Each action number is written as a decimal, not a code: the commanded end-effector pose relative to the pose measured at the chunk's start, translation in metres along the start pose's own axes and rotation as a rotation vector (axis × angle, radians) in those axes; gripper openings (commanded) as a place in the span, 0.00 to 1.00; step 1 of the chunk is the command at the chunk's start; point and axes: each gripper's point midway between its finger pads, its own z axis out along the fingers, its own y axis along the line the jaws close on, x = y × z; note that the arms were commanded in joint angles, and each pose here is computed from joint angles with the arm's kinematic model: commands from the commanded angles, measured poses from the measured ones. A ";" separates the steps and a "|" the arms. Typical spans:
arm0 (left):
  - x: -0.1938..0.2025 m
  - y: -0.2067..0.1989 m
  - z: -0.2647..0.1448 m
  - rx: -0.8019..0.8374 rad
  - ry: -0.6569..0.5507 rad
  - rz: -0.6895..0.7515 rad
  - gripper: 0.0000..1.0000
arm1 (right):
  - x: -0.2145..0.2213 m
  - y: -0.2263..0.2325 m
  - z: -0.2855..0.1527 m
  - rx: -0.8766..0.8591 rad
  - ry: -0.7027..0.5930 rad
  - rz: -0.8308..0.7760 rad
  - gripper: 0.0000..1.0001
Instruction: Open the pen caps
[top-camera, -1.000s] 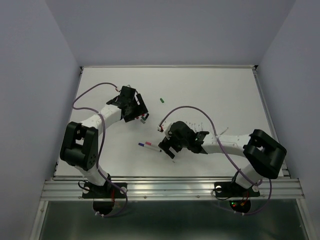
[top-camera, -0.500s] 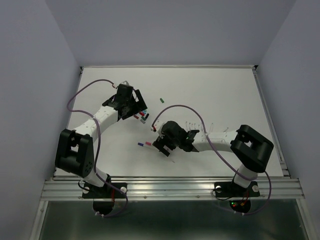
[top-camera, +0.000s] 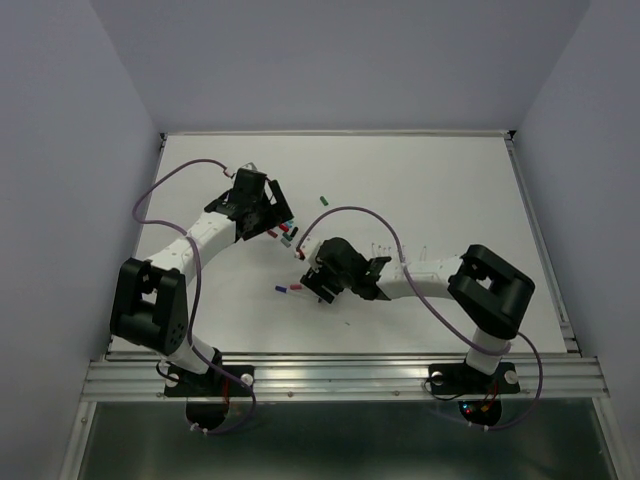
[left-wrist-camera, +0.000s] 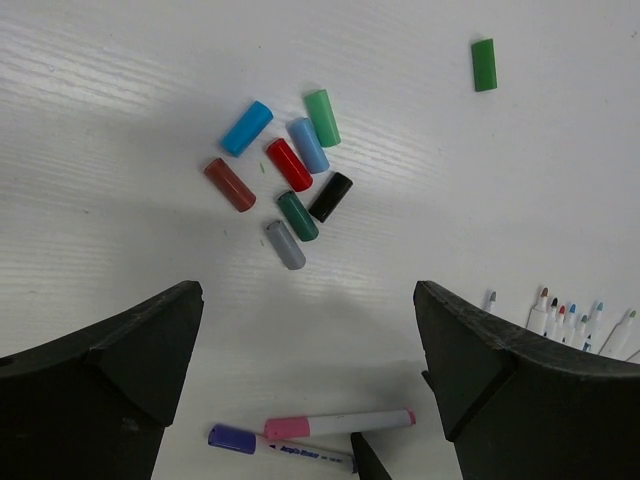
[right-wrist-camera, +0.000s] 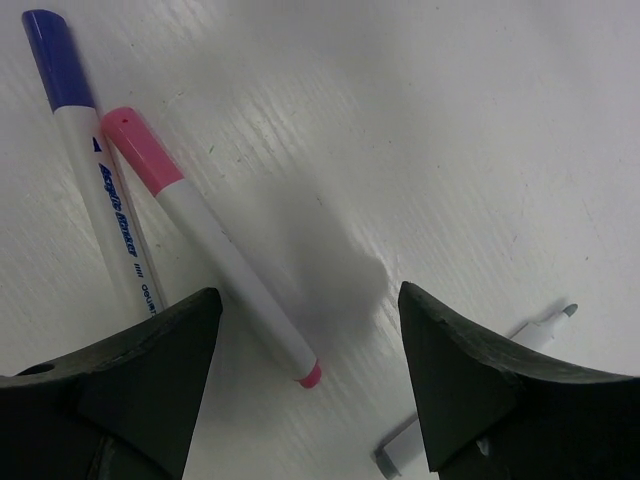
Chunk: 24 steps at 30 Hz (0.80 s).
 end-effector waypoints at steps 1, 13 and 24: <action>-0.011 -0.004 -0.016 0.014 -0.050 0.019 0.99 | 0.009 0.021 0.009 -0.112 0.017 -0.047 0.77; -0.013 -0.006 -0.019 0.026 -0.056 0.017 0.99 | 0.024 0.043 0.017 -0.216 0.049 -0.028 0.62; -0.018 -0.011 -0.026 0.043 -0.070 0.010 0.99 | 0.036 0.040 0.020 -0.204 0.076 0.032 0.29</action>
